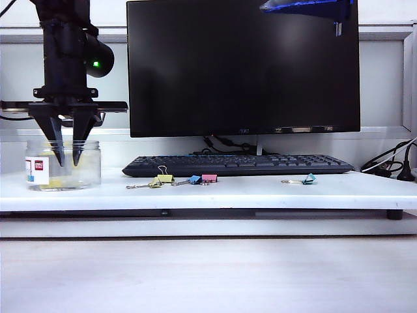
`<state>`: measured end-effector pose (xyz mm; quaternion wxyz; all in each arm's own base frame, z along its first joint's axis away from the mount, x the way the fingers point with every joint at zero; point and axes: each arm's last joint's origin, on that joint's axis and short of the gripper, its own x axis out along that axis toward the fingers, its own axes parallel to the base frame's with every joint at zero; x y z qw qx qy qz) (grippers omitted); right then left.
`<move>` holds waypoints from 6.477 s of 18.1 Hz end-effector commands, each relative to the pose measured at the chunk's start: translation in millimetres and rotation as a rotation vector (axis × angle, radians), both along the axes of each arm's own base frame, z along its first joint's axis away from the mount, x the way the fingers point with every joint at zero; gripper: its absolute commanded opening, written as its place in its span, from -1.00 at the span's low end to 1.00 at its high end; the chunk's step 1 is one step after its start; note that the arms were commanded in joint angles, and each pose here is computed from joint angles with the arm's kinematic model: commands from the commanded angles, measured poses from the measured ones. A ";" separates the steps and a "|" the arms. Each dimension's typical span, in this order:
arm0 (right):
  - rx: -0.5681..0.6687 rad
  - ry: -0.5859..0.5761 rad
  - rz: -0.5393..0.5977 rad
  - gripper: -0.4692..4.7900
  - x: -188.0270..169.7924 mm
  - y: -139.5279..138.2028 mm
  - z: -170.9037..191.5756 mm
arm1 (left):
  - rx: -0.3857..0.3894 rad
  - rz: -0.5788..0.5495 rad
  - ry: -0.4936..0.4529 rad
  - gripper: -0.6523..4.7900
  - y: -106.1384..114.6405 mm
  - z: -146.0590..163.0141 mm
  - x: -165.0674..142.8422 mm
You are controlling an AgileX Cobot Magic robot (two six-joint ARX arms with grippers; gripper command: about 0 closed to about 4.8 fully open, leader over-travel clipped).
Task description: Take the clips out of the round transparent plastic box and place them on the table.
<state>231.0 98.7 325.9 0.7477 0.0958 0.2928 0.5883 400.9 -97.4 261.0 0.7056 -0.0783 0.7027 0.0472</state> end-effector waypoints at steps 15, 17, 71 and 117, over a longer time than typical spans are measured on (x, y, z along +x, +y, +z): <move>0.011 -0.017 0.012 -0.26 -0.5 0.2 2.2 | 0.029 -0.001 0.066 -0.42 10.1 -8.1 -13.9; 0.011 -0.017 0.012 -0.26 -0.5 0.2 2.2 | 0.035 -0.002 0.071 -0.42 10.3 -9.8 -14.3; -0.005 -0.024 -0.006 -0.26 0.0 0.0 1.6 | -0.036 -0.297 -0.389 -0.77 -9.9 82.1 -28.5; -0.040 -0.055 -0.065 -0.26 2.7 -0.5 2.2 | -0.019 -0.587 -0.496 0.01 -71.4 106.0 -54.9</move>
